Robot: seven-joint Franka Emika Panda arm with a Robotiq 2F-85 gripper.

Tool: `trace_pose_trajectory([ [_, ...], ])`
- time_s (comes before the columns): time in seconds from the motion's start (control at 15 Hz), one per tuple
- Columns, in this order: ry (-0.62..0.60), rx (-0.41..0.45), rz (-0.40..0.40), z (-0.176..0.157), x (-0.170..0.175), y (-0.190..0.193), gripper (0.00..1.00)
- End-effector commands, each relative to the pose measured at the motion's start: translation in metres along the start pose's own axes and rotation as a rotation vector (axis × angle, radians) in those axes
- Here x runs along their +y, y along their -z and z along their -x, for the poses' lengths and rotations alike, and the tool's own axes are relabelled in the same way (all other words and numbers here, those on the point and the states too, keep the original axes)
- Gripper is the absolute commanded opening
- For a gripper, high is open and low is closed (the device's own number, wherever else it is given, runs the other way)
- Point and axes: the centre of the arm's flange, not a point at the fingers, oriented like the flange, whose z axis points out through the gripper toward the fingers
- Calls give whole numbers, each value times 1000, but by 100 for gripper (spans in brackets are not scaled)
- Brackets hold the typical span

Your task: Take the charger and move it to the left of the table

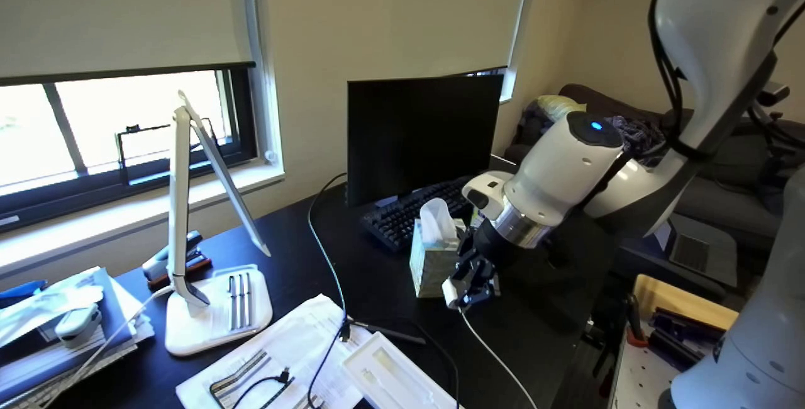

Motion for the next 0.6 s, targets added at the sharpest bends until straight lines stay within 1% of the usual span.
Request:
trace_pose_trajectory([
  [0.0,56,15,12,-16,-13,10,20],
  [0.13,111,70,-4,-46,-29,46,20],
  [0.27,161,132,19,-70,-47,72,20],
  [0.4,171,196,34,-94,-59,94,20],
  [0.47,172,234,65,-107,-64,106,20],
  [0.53,175,258,78,-122,-66,118,20],
])
